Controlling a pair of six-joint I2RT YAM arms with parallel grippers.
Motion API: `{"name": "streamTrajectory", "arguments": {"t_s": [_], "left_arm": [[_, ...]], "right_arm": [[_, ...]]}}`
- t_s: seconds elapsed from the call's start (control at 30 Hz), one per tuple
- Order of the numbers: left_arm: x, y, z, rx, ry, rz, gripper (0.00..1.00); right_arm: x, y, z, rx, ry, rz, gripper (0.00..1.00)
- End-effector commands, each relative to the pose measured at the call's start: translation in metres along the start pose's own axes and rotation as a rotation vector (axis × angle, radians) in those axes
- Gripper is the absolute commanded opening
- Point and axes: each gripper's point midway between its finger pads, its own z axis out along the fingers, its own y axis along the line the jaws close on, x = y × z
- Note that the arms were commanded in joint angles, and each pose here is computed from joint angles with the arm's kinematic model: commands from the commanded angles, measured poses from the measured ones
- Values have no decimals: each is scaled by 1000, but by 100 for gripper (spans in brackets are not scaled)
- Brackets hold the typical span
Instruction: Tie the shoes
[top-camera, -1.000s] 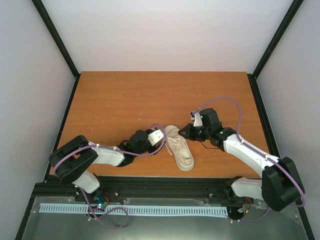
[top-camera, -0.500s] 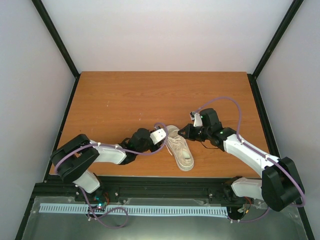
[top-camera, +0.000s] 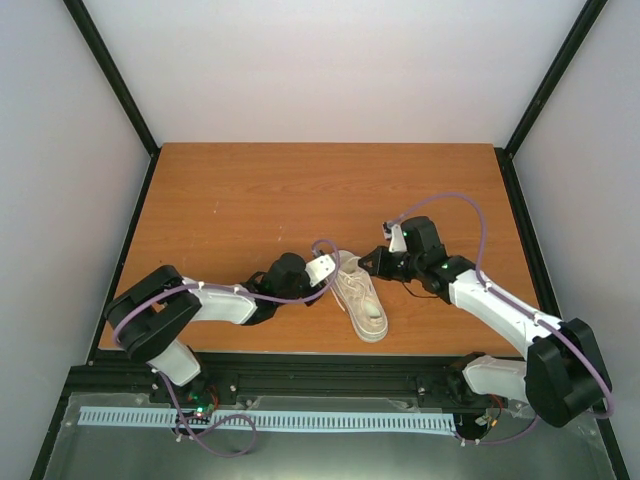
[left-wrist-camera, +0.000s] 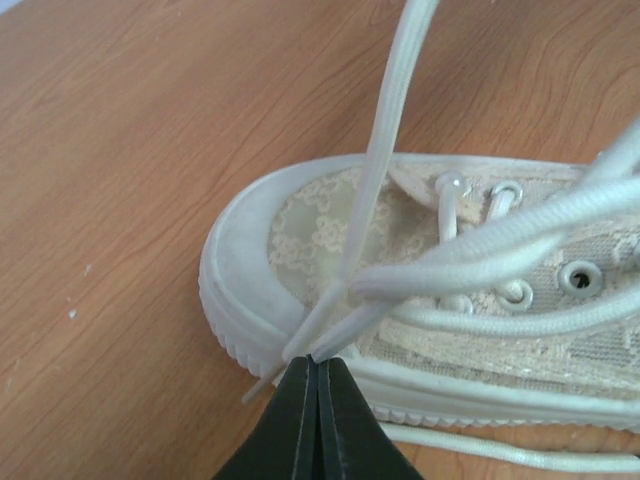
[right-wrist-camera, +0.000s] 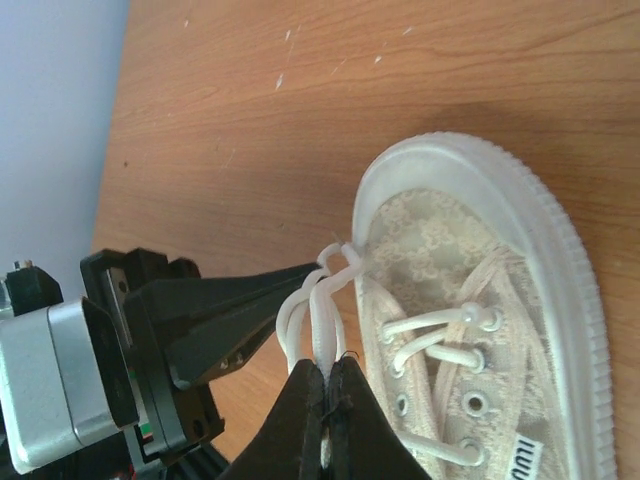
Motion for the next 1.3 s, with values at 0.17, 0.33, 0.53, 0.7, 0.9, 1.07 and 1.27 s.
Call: {"name": "streamTrajectory", "arguments": {"t_s": [0.17, 0.33, 0.53, 0.7, 0.9, 1.07, 1.27], "left_arm": [[13, -8, -29, 27, 78, -234, 1], [21, -28, -56, 128, 117, -388, 1], [38, -54, -77, 252, 196, -544, 1], [64, -66, -87, 281, 307, -631, 1], [71, -65, -98, 256, 324, -673, 1], [61, -59, -102, 240, 288, -670, 1], [28, -63, -100, 320, 175, -613, 1]], "right_arm": [[-40, -49, -38, 338, -290, 42, 3], [-50, -76, -64, 524, -402, 39, 3], [-43, -109, -73, 679, -436, 81, 3], [-29, -143, -78, 789, -449, 154, 3], [-9, -188, -69, 695, -378, 352, 3], [-1, -198, -62, 657, -353, 403, 3], [6, -174, -37, 477, -245, 343, 3]]}}
